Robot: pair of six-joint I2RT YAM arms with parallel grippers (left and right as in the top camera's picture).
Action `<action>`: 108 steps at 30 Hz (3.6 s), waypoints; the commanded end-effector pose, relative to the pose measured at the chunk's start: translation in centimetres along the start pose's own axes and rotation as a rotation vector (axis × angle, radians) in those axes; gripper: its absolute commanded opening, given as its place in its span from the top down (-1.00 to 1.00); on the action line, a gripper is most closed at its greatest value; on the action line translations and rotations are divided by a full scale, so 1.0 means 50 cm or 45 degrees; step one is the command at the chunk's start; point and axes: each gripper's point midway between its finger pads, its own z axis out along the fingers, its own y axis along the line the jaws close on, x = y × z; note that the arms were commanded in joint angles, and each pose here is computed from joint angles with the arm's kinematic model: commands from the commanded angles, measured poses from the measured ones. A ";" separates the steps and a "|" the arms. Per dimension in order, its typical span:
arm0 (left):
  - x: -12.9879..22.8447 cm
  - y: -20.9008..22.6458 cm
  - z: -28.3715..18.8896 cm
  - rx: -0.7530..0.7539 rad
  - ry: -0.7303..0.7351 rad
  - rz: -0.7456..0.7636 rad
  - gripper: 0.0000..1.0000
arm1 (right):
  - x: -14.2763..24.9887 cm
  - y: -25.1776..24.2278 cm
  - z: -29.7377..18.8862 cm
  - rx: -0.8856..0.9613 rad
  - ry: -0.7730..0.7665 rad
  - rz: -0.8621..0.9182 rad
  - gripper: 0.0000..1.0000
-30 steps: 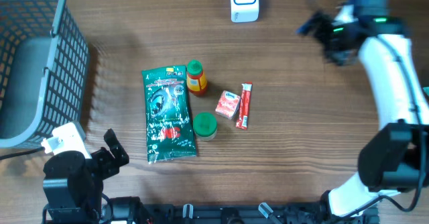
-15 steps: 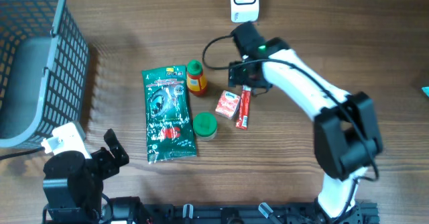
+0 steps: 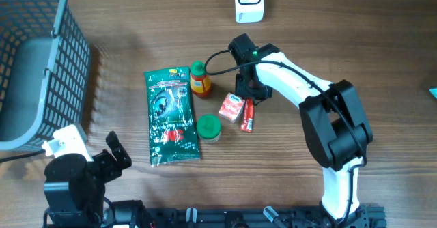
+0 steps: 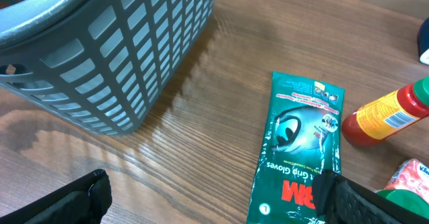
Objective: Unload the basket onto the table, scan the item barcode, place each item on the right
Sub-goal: 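Return the right gripper and grasp the red stick snack, then lift the red stick snack and hold it over the barcode scanner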
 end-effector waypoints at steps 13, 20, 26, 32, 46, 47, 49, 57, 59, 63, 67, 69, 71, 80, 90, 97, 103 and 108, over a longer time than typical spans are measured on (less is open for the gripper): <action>-0.002 -0.004 -0.001 0.013 -0.004 0.005 -1.00 | 0.016 -0.078 -0.068 0.072 0.089 0.933 0.91; -0.002 -0.004 -0.001 0.013 -0.004 0.005 -1.00 | 0.066 -0.121 -0.170 0.113 0.136 1.581 0.92; -0.002 -0.004 -0.001 0.013 -0.004 0.005 -1.00 | 0.099 -0.113 -0.238 0.040 0.220 1.820 0.91; -0.002 -0.004 -0.001 0.013 -0.004 0.005 -1.00 | 0.116 -0.118 -0.281 0.002 0.222 1.939 0.91; -0.002 -0.004 -0.001 0.013 -0.004 0.005 -1.00 | -0.014 -0.120 -0.296 -0.214 -0.162 1.473 0.92; -0.002 -0.004 -0.001 0.013 -0.004 0.004 -1.00 | -0.043 -0.124 -0.302 -0.235 -0.255 1.453 0.91; -0.002 -0.004 -0.001 0.013 -0.004 0.005 -1.00 | -0.085 -0.137 -0.315 -0.246 -0.404 1.422 0.91; -0.002 -0.004 -0.001 0.013 -0.004 0.005 -1.00 | -0.166 -0.141 -0.353 -0.332 -0.655 1.375 0.91; -0.002 -0.004 -0.001 0.013 -0.004 0.005 -1.00 | -0.194 -0.120 -0.370 -0.405 -0.693 1.239 0.91; -0.002 -0.004 -0.001 0.013 -0.004 0.005 -1.00 | -0.243 -0.074 -0.410 -0.579 -0.771 1.045 0.91; -0.002 -0.004 -0.001 0.013 -0.004 0.004 -1.00 | -0.294 -0.054 -0.466 -0.665 -0.949 0.861 0.92; -0.002 -0.004 -0.001 0.013 -0.004 0.004 -1.00 | -0.312 -0.046 -0.483 -0.733 -0.996 0.821 0.92; -0.002 -0.004 -0.001 0.013 -0.004 0.005 -1.00 | -0.333 -0.027 -0.505 -0.849 -1.057 0.708 0.92; -0.002 -0.004 -0.001 0.013 -0.004 0.005 -1.00 | -0.329 -0.024 -0.579 -1.433 -1.317 0.076 0.92; -0.002 -0.004 -0.001 0.013 -0.004 0.004 -1.00 | -0.306 -0.058 -0.509 -1.755 -1.427 -0.174 0.91; -0.002 -0.004 -0.001 0.013 -0.004 0.005 -1.00 | -0.389 -0.086 -0.417 -1.918 -1.481 0.134 0.92; -0.002 -0.004 -0.001 0.013 -0.004 0.005 -1.00 | -0.509 -0.091 -0.412 -1.870 -1.546 0.219 0.92; -0.002 -0.004 -0.001 0.013 -0.004 0.005 -1.00 | -0.592 -0.084 -0.421 -1.742 -1.606 0.250 0.92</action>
